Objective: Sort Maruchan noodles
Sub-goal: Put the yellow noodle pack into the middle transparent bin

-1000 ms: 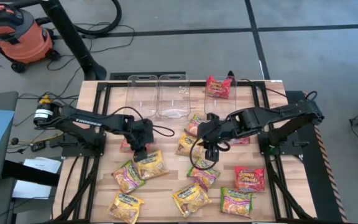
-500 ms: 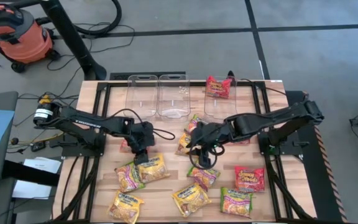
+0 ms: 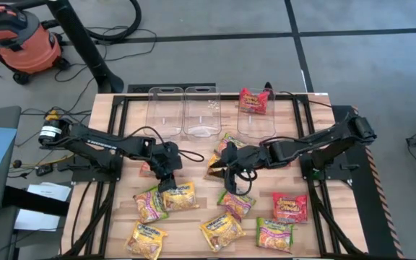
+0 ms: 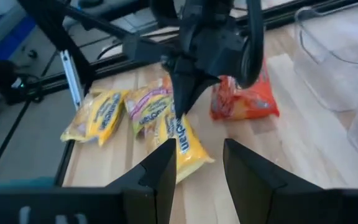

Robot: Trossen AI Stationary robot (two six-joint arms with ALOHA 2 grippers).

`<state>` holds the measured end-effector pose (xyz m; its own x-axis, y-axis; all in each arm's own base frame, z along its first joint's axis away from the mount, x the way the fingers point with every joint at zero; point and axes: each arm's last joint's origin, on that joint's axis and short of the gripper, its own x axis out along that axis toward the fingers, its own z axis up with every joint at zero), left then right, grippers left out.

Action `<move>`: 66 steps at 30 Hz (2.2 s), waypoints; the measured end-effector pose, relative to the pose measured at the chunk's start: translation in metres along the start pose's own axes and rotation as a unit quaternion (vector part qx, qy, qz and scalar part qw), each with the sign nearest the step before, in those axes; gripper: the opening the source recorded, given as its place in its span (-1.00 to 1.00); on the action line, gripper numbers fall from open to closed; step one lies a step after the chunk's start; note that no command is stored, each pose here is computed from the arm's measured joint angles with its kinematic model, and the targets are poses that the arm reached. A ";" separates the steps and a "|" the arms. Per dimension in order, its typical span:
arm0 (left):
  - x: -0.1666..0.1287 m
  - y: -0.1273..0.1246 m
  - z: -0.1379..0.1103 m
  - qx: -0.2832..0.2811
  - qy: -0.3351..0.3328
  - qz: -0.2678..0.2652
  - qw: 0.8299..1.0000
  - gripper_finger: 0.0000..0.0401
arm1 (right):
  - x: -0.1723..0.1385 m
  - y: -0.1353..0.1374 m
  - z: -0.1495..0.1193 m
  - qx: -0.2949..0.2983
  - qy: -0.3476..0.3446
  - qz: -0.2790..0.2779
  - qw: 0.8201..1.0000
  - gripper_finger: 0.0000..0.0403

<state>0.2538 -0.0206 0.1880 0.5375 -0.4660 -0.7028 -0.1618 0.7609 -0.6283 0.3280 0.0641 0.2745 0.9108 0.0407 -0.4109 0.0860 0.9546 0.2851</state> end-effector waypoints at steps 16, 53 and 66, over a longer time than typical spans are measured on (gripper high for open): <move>0.000 -0.002 0.003 0.006 -0.012 -0.008 1.000 -1.00 | 0.036 -0.014 -0.007 0.030 -0.106 0.006 0.994 -0.22; 0.000 -0.002 0.004 0.006 -0.019 -0.011 1.000 -1.00 | 0.130 -0.030 -0.050 0.040 0.054 0.091 0.994 0.22; -0.001 -0.005 0.008 0.018 -0.038 -0.023 0.999 -1.00 | 0.129 -0.029 -0.058 0.057 0.091 0.078 0.991 0.22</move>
<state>0.2607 -0.0207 0.1941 0.6045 -0.4667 -0.6456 -0.1062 0.7560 -0.6459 0.4198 0.0584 0.1630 0.8295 0.2483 -0.5003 0.0037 0.8933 0.4495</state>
